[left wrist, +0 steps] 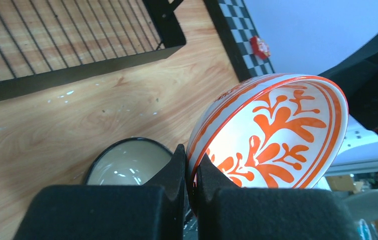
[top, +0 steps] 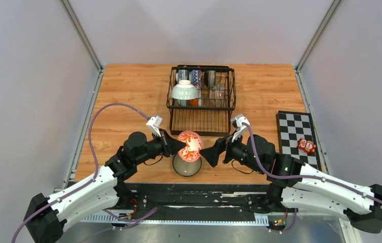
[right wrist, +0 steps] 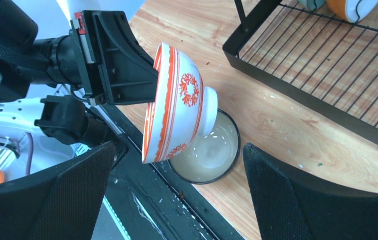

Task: Load the bowls into the dish rack
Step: Pick up the bowl from the center of the board.

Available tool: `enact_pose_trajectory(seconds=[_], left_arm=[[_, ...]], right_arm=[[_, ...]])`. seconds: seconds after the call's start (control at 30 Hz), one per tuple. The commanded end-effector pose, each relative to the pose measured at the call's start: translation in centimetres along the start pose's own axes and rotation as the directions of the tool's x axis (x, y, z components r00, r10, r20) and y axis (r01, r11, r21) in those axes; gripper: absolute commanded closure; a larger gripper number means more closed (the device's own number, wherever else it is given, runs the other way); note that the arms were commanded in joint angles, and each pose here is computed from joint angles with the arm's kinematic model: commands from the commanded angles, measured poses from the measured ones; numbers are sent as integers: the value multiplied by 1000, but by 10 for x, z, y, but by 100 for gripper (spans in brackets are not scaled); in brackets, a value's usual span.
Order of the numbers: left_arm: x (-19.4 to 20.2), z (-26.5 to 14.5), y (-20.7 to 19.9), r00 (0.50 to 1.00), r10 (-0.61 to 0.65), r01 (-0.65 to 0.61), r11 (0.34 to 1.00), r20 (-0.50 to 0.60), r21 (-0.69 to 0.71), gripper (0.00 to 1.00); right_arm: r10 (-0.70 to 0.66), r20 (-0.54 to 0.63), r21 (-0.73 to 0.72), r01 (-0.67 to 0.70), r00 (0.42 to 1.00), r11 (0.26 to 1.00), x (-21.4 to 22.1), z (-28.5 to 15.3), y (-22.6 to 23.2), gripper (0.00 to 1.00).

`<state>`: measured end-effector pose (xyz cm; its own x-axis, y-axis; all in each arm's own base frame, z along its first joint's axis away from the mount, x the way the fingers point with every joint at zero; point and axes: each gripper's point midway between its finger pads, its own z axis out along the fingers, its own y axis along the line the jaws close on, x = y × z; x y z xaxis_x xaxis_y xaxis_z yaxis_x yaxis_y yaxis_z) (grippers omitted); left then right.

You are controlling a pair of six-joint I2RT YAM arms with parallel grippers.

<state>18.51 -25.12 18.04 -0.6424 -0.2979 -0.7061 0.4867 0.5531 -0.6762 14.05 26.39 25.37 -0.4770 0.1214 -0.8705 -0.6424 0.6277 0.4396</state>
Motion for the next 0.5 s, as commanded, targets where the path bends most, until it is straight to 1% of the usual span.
enact_pose_trajectory(seconds=[0.0, 0.17, 0.47], left_arm=[[-29, -7, -41, 993, -25, 2, 981, 114, 192, 100], [-37, -12, -51, 987, -41, 2, 968, 152, 250, 100], [-42, -18, -60, 981, -74, 14, 949, 181, 315, 100]], right_arm=[[31, 29, -87, -29, 999, 996, -3, 1, 17, 0], [61, 62, -158, -50, 996, 986, -12, 2, 31, 0], [70, 62, -213, -55, 996, 976, -19, 7, 47, 0]])
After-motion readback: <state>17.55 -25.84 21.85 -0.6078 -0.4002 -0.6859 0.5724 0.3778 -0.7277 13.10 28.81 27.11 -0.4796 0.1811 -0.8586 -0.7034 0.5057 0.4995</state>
